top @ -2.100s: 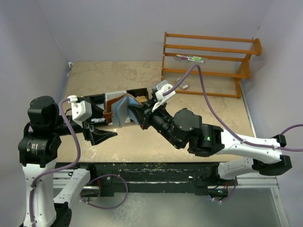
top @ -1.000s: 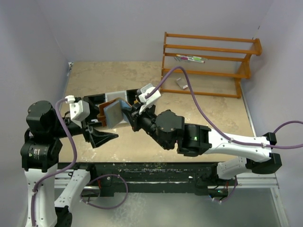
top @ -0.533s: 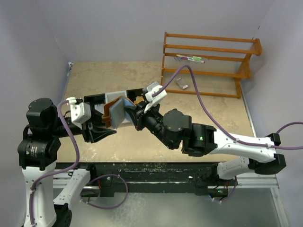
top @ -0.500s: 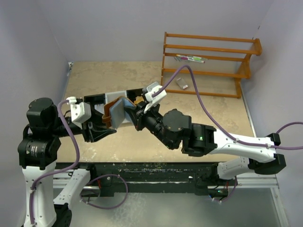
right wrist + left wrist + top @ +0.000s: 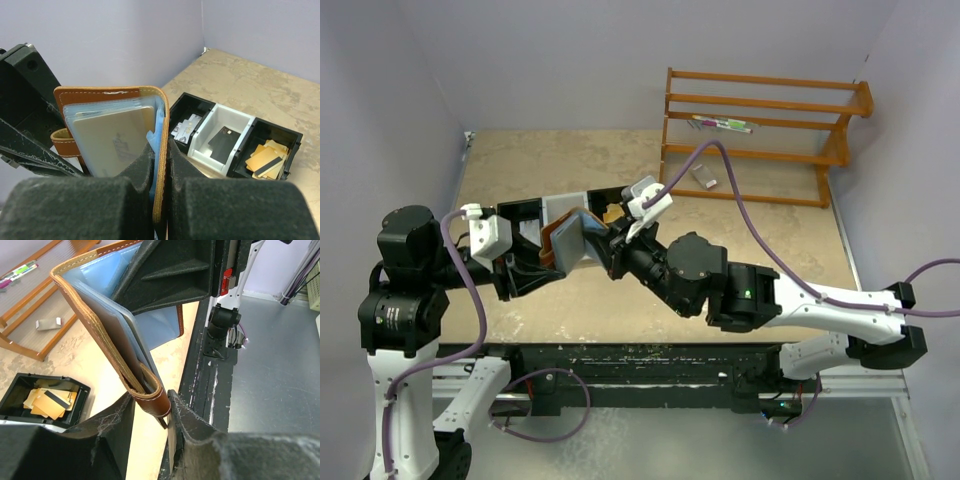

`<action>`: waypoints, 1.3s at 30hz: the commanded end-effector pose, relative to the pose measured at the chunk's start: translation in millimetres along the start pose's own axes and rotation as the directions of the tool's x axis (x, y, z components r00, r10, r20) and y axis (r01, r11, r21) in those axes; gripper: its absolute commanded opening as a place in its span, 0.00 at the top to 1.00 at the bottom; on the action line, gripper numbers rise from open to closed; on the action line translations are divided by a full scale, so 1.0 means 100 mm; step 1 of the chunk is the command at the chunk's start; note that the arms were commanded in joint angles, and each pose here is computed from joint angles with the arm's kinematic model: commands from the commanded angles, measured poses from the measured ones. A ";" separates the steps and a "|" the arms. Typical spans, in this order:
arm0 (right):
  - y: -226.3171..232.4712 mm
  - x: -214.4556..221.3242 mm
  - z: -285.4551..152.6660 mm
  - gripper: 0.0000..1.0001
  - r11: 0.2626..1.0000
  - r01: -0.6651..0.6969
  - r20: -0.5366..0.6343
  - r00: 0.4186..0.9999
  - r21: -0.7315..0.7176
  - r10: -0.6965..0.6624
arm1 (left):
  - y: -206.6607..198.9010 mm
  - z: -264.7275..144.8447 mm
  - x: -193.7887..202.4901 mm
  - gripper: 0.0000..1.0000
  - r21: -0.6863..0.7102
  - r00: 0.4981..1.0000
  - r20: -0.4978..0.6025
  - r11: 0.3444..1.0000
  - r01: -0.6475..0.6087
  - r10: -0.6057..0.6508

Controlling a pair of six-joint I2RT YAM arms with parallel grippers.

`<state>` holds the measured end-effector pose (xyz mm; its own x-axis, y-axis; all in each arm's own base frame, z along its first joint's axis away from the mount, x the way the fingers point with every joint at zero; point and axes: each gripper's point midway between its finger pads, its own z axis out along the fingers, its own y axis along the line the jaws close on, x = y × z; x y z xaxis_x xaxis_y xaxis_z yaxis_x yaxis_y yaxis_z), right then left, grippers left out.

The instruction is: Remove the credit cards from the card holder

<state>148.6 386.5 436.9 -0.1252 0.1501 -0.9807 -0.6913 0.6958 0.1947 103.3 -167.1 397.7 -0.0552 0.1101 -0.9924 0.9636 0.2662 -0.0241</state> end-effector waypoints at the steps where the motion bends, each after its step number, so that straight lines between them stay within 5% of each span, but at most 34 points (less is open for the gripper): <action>1: 0.05 -0.29 -0.11 1.00 0.996 -0.073 0.076 0.994 -0.052 0.077 | -0.08 -0.01 -0.08 0.66 0.037 0.999 0.021 0.998 -0.046 0.045; 7: 0.08 -0.33 -0.17 1.00 0.992 -0.088 0.095 0.991 -0.092 0.097 | -0.11 -0.02 -0.07 0.86 0.052 0.999 0.009 0.997 -0.054 0.053; 24: 0.68 -0.36 -0.41 1.00 0.881 -0.111 0.102 0.979 -0.459 0.176 | -0.22 0.00 -0.20 0.73 0.126 0.998 0.044 0.992 0.028 -0.034; 39: 0.81 -0.34 -0.57 1.00 0.818 0.002 0.139 0.986 -0.575 0.095 | -0.34 -0.05 -0.26 0.72 0.124 0.998 0.055 0.992 0.004 -0.011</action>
<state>97.0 396.0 464.3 -0.1095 0.2689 -0.9569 -0.9079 0.3650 0.2064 70.0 -173.8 411.5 -0.1195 0.0598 -0.9910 0.9827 0.1495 -0.1095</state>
